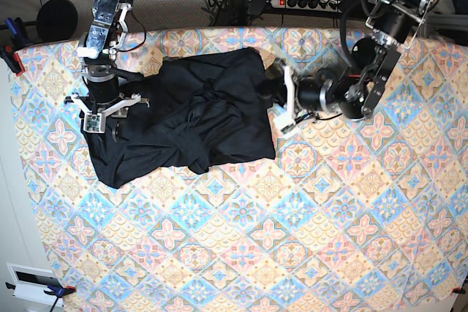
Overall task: Layout the t-shirt on the table in an organized manner, then fold the t-shirt properly
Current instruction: 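Release the left gripper and move it back to the shirt's folded edge, then grasp the folded edge with the left gripper and push it toward the right gripper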
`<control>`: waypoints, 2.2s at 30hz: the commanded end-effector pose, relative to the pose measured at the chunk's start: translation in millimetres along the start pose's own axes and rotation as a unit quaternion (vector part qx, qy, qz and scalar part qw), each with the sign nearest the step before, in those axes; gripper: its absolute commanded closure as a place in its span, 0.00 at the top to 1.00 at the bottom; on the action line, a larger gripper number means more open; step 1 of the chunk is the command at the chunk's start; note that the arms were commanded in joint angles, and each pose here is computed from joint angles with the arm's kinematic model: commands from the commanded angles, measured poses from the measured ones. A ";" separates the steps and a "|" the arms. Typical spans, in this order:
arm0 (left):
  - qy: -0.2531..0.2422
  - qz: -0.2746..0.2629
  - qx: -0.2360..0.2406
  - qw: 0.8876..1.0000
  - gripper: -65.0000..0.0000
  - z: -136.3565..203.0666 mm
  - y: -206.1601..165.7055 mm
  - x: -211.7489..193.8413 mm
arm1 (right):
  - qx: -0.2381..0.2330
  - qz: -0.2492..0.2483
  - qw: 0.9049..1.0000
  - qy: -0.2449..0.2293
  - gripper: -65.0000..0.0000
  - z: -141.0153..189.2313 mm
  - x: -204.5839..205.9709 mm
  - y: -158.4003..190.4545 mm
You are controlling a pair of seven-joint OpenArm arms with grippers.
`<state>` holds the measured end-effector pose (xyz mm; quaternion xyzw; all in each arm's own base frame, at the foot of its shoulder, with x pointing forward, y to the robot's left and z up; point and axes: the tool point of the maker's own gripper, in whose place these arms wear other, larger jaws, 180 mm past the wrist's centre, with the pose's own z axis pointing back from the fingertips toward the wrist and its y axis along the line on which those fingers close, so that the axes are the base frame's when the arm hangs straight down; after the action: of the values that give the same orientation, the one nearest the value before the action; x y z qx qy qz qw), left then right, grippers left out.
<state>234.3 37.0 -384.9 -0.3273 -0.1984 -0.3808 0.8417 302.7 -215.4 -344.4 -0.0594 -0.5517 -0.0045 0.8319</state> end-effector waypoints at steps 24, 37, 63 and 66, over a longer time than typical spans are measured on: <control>0.105 -0.067 0.107 0.986 0.00 -44.1 8.0 -50.9 | -0.001 0.006 1.000 -0.026 0.30 -0.4 15.3 -3.0; 0.007 -0.112 0.099 0.989 0.00 -54.0 -21.3 33.9 | -0.002 0.006 1.000 -0.025 0.30 0.0 14.6 -3.5; -0.083 -0.142 0.073 0.984 0.00 -66.9 -54.1 134.9 | 0.002 -0.001 1.000 -0.005 0.30 -4.9 -1.3 -1.7; -0.071 -0.128 0.064 0.987 0.00 -78.4 -51.8 133.0 | 0.002 -0.001 1.000 -0.005 0.30 -4.9 -1.3 -1.7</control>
<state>276.7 -101.1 -361.0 -0.2578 -0.2944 -0.4481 0.8038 299.9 -215.3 -361.3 -0.0542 -0.5337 -0.0061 0.8439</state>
